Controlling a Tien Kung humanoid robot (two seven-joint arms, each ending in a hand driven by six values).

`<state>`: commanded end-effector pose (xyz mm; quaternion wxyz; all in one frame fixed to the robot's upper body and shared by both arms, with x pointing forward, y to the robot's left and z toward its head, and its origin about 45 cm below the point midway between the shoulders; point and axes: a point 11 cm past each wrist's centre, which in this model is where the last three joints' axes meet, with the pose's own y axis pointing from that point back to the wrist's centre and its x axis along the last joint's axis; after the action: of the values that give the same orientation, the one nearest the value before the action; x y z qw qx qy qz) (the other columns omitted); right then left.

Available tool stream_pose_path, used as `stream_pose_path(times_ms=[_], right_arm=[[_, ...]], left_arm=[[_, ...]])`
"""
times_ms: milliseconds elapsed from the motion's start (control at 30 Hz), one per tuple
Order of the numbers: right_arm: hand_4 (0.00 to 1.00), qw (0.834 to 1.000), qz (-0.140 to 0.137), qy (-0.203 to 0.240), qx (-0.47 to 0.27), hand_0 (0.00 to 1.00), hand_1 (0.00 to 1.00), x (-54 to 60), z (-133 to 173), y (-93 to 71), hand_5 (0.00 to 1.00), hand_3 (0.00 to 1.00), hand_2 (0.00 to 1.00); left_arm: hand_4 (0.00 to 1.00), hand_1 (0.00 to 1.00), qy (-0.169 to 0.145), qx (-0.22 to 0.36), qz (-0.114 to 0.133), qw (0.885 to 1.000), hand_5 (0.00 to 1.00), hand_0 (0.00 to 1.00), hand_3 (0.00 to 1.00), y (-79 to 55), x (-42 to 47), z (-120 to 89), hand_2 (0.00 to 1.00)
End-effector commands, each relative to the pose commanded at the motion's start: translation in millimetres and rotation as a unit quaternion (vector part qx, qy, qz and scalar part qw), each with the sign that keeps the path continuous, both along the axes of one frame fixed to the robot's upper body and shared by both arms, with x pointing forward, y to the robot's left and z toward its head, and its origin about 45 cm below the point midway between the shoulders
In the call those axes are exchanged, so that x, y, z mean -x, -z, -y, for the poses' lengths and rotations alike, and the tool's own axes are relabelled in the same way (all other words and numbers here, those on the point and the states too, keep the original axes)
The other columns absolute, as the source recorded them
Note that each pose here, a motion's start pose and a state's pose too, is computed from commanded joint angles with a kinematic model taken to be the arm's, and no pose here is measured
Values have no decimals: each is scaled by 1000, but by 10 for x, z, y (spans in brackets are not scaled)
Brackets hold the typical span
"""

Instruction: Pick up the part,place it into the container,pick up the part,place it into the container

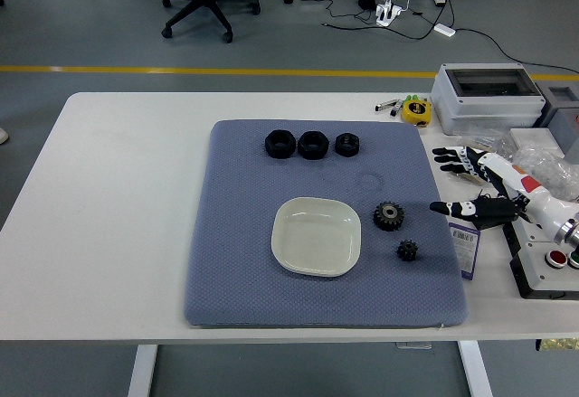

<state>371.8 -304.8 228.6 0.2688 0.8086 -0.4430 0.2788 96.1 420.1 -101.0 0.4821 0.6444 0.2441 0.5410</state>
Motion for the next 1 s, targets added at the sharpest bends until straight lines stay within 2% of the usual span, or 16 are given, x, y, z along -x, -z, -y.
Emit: stream_pose_path(times_ms=[167, 333, 367, 467, 533, 567, 733, 767, 1000], right_arm=[[998, 995, 20, -45, 86, 879, 822, 13, -94, 19, 303, 850, 838], [998, 975, 47, -94, 195, 879, 822, 25, -204, 48, 303, 850, 838], [998, 970, 53, -102, 214, 828, 774, 26, -230, 51, 285, 800, 793], [998, 957, 64, -118, 257, 828, 774, 20, -281, 66, 285, 800, 793], [998, 953, 65, -122, 270, 828, 774, 6, -306, 81, 285, 800, 793], [998, 952, 64, -122, 273, 781, 744, -1, -315, 90, 277, 788, 765], [998, 950, 54, -124, 282, 781, 744, -28, -358, 151, 277, 788, 765], [998, 950, 51, -125, 282, 745, 719, -29, -366, 161, 276, 777, 746], [997, 948, 43, -137, 285, 738, 714, -32, -459, 229, 279, 779, 744]], left_arm=[[620, 651, 0, 0, 1, 1000, 579, 680, 554, -2, -4, -4, 639], [620, 651, -3, -1, 2, 1000, 579, 680, 554, -4, -8, -6, 639], [620, 651, -3, -1, 2, 1000, 580, 680, 554, -5, -9, -9, 639], [620, 651, -3, -2, 2, 1000, 580, 680, 554, -7, -12, -13, 639], [620, 651, -4, -2, 2, 1000, 580, 680, 554, -9, -13, -16, 639], [620, 651, -3, -2, 2, 1000, 584, 680, 553, -10, -14, -18, 639], [620, 651, -3, -3, 2, 1000, 584, 680, 553, -11, -14, -24, 639], [619, 648, -4, -3, 2, 1000, 581, 680, 553, -11, -12, -24, 641], [619, 650, -3, -3, 1, 1000, 582, 681, 553, -10, -9, -23, 640]])
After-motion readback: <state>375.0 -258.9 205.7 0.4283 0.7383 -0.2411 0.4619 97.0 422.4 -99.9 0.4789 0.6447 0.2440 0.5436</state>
